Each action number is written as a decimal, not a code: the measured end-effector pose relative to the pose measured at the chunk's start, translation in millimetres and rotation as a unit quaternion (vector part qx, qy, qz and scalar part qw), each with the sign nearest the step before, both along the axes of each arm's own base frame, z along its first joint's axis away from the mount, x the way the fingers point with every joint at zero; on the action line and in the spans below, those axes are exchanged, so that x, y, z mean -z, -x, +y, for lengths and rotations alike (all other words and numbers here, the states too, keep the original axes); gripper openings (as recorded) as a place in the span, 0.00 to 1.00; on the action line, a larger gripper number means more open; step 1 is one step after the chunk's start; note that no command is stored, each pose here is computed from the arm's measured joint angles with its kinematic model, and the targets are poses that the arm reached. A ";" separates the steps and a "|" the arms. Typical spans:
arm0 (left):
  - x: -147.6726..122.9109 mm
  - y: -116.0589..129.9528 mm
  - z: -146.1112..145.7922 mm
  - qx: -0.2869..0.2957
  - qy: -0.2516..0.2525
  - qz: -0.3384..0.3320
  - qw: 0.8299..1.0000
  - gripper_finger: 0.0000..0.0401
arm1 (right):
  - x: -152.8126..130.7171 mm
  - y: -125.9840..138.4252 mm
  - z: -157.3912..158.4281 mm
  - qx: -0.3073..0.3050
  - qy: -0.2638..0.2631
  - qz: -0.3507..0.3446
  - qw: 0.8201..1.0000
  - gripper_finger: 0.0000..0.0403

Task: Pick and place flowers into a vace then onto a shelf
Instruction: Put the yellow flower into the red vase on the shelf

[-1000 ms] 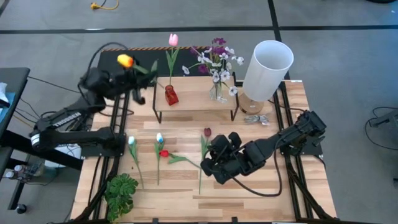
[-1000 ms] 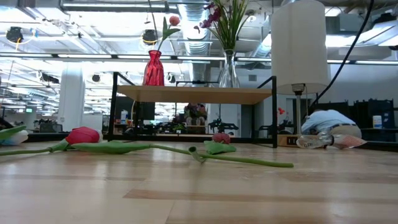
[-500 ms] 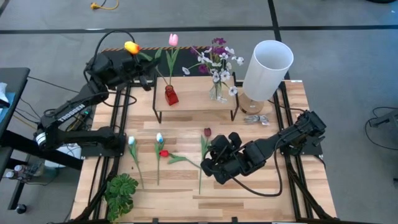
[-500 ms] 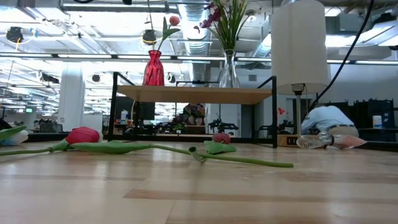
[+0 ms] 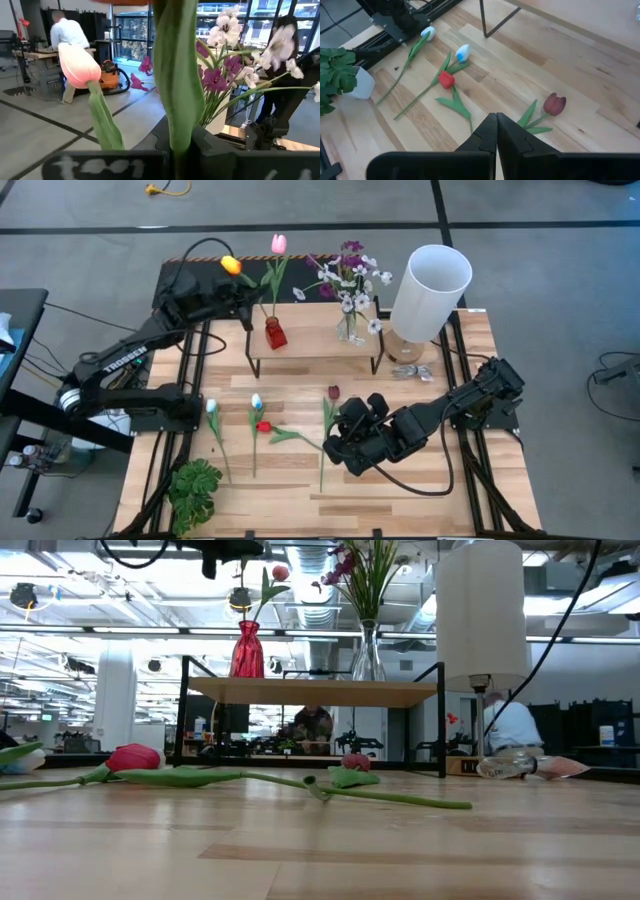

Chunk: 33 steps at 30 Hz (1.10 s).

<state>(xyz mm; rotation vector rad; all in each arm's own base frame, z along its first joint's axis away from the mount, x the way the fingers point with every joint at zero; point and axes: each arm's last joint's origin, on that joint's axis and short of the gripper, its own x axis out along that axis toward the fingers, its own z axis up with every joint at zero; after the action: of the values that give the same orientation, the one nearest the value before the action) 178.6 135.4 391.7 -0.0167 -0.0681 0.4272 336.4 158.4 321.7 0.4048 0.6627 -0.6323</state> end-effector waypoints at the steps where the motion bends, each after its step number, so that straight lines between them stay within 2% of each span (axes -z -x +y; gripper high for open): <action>1: 1.7 -2.0 1.7 -0.002 0.002 0.003 1.000 0.00 | 0.0 0.0 0.1 0.000 -0.001 0.000 1.000 0.00; 12: 19.1 -18.4 15.7 -0.007 0.043 0.028 0.999 0.00 | 0.3 0.1 0.7 -0.006 -0.010 0.005 1.000 0.00; 19: 23.7 -16.4 19.1 -0.021 0.058 0.045 0.997 0.01 | 0.7 0.3 1.3 -0.009 -0.025 0.009 1.000 0.00; 24: 29.1 -12.8 22.9 -0.028 0.080 0.064 0.994 0.11 | 0.6 0.3 1.3 -0.009 -0.025 0.009 1.000 0.00; 33: 28.2 -3.7 20.3 0.004 0.110 0.065 0.992 0.34 | 1.1 0.4 2.1 -0.017 -0.038 0.017 0.999 0.00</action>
<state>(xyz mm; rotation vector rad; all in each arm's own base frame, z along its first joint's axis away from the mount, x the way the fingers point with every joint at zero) 182.3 155.7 363.5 -0.2069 0.1071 0.4246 336.0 160.6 320.7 0.4539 0.7258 -0.5830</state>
